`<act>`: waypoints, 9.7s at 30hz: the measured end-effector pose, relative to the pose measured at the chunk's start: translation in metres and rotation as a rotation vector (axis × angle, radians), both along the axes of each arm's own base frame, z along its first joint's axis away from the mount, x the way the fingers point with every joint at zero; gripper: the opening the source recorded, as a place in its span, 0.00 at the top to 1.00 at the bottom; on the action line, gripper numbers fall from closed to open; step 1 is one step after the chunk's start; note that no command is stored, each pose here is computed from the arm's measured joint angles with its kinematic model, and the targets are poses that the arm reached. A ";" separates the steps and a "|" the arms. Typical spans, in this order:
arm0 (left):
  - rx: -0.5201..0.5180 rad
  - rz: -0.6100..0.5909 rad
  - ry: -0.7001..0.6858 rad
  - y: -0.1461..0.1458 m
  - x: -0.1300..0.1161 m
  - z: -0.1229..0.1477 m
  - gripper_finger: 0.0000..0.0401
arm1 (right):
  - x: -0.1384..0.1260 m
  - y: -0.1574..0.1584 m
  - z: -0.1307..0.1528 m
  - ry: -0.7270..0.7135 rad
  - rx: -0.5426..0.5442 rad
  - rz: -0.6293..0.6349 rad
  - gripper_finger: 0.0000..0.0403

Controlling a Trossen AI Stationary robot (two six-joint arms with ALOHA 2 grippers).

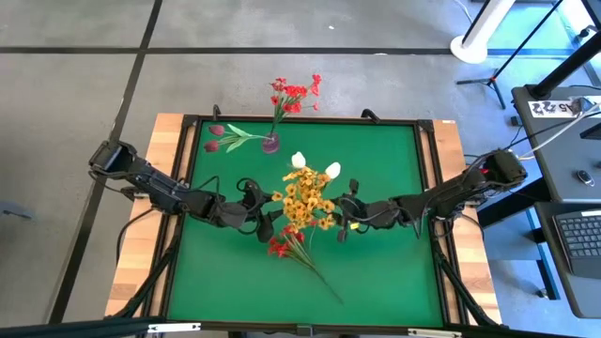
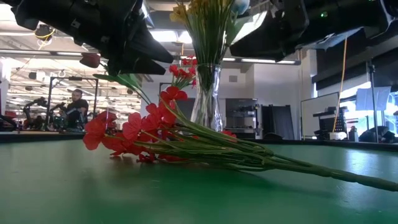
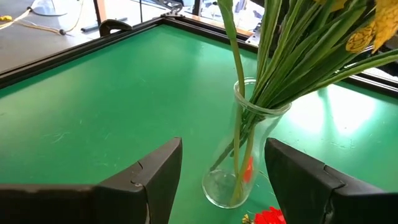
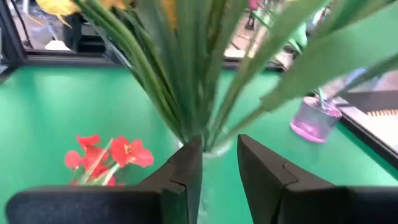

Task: Sort flowers into vase by color
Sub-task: Put the red flowers into the pink vase

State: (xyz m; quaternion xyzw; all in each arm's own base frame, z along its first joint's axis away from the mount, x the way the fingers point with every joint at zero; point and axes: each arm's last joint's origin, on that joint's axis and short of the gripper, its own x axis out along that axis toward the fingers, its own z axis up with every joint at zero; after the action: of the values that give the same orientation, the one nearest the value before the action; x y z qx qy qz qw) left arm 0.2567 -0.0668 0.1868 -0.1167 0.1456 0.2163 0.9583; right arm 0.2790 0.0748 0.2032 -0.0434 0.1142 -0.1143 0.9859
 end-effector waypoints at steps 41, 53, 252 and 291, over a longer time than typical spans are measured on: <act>-0.136 -0.019 -0.014 -0.018 -0.057 0.037 0.44 | 0.015 0.142 -0.018 0.426 0.293 0.194 0.70; -0.142 -0.038 -0.012 -0.022 -0.059 0.036 0.44 | 0.049 0.135 -0.053 0.487 0.408 -0.039 0.26; 0.265 -0.096 -0.198 0.170 0.033 0.155 0.66 | 0.072 -0.246 0.131 -0.602 0.029 0.435 0.96; 0.215 -0.055 -0.270 0.178 0.032 0.158 0.69 | 0.081 -0.230 0.145 -0.623 0.023 0.501 0.97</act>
State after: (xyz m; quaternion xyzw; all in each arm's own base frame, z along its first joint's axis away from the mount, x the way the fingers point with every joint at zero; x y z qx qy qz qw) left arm 0.2884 0.1112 0.3452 -0.0375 -0.0053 0.1865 0.9817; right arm 0.3601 -0.1548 0.3486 -0.0221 -0.2033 0.1233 0.9711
